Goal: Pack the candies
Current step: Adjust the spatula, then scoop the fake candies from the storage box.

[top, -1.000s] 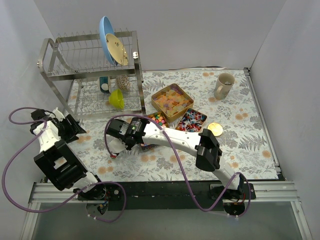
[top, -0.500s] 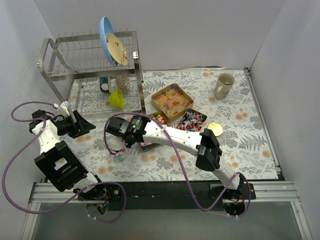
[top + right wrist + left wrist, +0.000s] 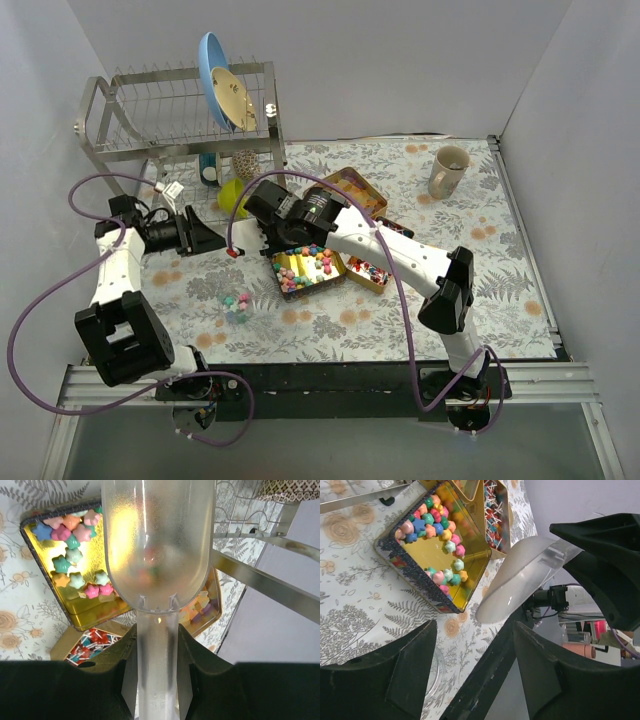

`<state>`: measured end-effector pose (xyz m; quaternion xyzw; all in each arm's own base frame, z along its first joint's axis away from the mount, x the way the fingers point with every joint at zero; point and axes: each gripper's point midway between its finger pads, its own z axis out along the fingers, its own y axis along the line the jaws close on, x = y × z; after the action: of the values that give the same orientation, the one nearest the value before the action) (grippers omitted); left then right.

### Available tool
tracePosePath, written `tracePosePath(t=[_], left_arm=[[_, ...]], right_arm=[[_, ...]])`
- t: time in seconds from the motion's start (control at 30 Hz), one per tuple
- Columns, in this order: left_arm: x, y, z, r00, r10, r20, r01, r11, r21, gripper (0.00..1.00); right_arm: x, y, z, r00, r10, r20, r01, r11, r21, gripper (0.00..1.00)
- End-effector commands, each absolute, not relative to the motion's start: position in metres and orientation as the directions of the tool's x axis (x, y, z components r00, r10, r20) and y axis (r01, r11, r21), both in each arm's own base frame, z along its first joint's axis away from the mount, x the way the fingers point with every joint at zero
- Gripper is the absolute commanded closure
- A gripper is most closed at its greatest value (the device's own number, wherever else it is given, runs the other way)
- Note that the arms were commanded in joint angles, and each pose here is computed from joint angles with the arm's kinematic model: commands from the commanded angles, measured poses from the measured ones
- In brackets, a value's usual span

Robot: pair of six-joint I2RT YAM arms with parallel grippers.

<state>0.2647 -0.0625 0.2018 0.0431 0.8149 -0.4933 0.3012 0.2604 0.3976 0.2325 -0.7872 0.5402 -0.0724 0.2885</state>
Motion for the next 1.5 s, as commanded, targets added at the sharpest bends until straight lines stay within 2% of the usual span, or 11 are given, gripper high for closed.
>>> tracePosePath(t=[0.0,0.4,0.7,0.83,0.97,1.07,1.2,1.27,1.3,1.37,1.47], left_arm=[[0.273,-0.079,0.209,-0.801,-0.202,-0.563,0.407,0.506,-0.76,0.4],[0.288,-0.096,0.18,-0.858,-0.187,-0.478,0.33,0.512,-0.793,0.46],[0.301,-0.115,0.162,-0.883,-0.17,-0.438,0.305,0.503,-0.809,0.47],[0.312,-0.116,0.171,-0.876,-0.186,-0.445,0.301,0.51,-0.806,0.47],[0.318,-0.109,0.184,-0.829,-0.193,-0.524,0.335,0.579,-0.743,0.44],[0.324,-0.103,0.17,-0.841,-0.242,-0.484,0.25,0.619,-0.745,0.44],[0.327,-0.094,0.133,-0.86,-0.346,-0.376,0.066,0.655,-0.753,0.51],[0.329,-0.09,0.124,-0.849,-0.395,-0.352,0.002,0.664,-0.748,0.59],[0.33,-0.09,0.121,-0.843,-0.418,-0.338,-0.023,0.655,-0.755,0.64],[0.323,-0.094,0.109,-0.858,-0.418,-0.298,-0.05,0.646,-0.762,0.84],[0.313,-0.104,0.098,-0.883,-0.411,-0.226,-0.092,0.625,-0.775,1.0]], right_arm=[[0.254,0.418,0.249,0.391,-0.862,-0.323,-0.832,-0.18,-0.525,0.99],[0.241,0.434,0.307,0.385,-0.713,-0.586,-0.869,-0.067,-0.491,0.99],[0.262,0.411,0.323,0.201,-0.666,-0.719,-0.937,0.085,-0.34,0.99],[0.274,0.38,0.303,0.171,-0.744,-0.646,-0.921,0.112,-0.373,0.99],[0.281,0.335,0.258,0.045,-0.822,-0.568,-0.944,0.151,-0.294,0.99],[0.286,0.306,0.238,-0.027,-0.848,-0.529,-0.947,0.192,-0.258,0.99],[0.286,0.289,0.219,-0.069,-0.875,-0.479,-0.956,0.195,-0.219,0.99],[0.281,0.284,0.21,-0.04,-0.898,-0.439,-0.97,0.141,-0.2,0.99],[0.283,0.286,0.207,-0.028,-0.904,-0.427,-0.973,0.123,-0.197,0.99],[0.281,0.283,0.204,0.015,-0.924,-0.381,-0.982,0.058,-0.18,0.99],[0.297,0.283,0.203,0.124,-0.946,-0.3,-0.974,-0.058,-0.217,0.99]])
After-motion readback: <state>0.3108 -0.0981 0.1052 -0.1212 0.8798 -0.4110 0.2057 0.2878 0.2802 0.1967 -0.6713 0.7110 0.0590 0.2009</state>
